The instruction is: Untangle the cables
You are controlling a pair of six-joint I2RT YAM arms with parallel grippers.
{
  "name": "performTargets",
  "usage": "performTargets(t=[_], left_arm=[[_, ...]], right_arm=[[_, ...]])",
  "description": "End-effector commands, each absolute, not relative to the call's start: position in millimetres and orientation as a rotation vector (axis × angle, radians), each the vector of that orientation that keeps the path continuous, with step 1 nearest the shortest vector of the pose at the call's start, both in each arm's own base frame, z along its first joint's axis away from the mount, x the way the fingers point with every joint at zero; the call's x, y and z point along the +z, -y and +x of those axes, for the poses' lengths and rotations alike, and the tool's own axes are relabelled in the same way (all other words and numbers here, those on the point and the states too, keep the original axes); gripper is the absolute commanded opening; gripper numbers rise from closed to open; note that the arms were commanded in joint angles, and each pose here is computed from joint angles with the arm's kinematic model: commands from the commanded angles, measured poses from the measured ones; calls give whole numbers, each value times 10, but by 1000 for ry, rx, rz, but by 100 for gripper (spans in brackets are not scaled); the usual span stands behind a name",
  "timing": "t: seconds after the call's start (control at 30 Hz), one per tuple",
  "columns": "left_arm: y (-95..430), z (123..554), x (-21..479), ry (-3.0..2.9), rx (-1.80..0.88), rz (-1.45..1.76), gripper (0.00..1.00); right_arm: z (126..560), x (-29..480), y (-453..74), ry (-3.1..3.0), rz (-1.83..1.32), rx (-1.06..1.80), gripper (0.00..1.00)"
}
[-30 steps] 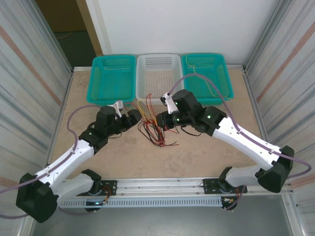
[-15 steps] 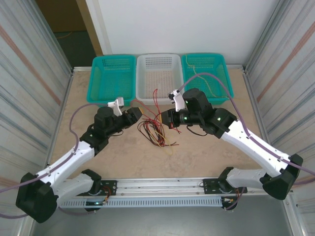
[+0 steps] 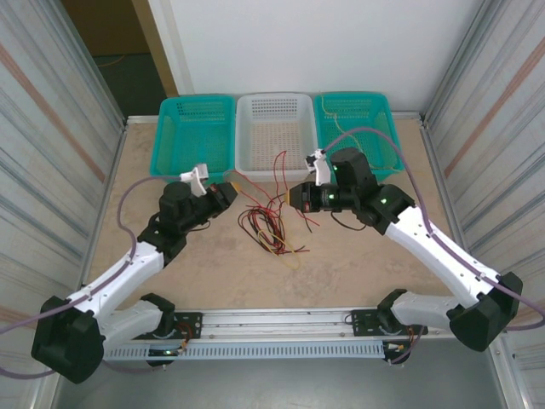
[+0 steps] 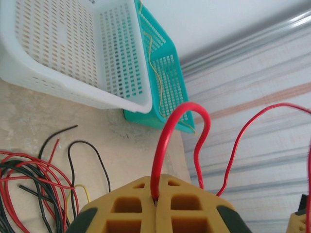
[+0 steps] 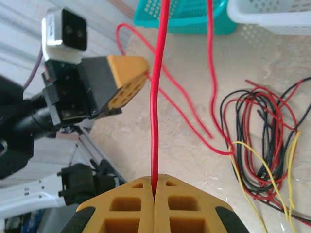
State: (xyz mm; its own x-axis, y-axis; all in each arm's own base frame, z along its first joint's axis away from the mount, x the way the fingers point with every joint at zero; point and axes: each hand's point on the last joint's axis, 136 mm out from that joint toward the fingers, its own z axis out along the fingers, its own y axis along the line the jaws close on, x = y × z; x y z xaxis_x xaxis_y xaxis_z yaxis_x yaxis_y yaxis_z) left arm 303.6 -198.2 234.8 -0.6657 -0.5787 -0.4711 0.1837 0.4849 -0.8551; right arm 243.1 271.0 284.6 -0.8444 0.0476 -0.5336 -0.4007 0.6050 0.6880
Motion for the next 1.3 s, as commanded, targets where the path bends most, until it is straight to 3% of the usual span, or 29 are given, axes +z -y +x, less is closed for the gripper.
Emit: performTargets(t=[0.0, 0.27, 0.57, 0.9, 0.97, 1.03, 1.17, 1.27], left_arm=[[1668, 3070, 2359, -1845, -1234, -497, 0], [1235, 2998, 2667, -1631, -1215, -571, 0], [555, 2959, 2943, -1509, -1046, -681, 0], [90, 2936, 2953, -1493, -937, -781, 0], [196, 3009, 3009, -1519, -981, -714, 0], [332, 3084, 3046, -1574, -1025, -644, 0], [716, 3134, 3147, -1676, -1098, -453, 0], [1026, 3103, 3216, -1739, -1122, -311, 0]], right_arm=[[2507, 2943, -2544, -2268, -159, 1275, 0], [2710, 2564, -2278, -2301, 42, 1347, 0], [2478, 1705, -1995, -2563, 42, 1091, 0], [2551, 1601, -1938, -2578, 33, 1138, 0], [2545, 1628, -1902, -2599, 17, 1069, 13], [2540, 1723, -1859, -2601, -31, 944, 35], [2582, 2178, -1902, -2485, -162, 766, 69], [2613, 2588, -2130, -2379, -276, 768, 77]])
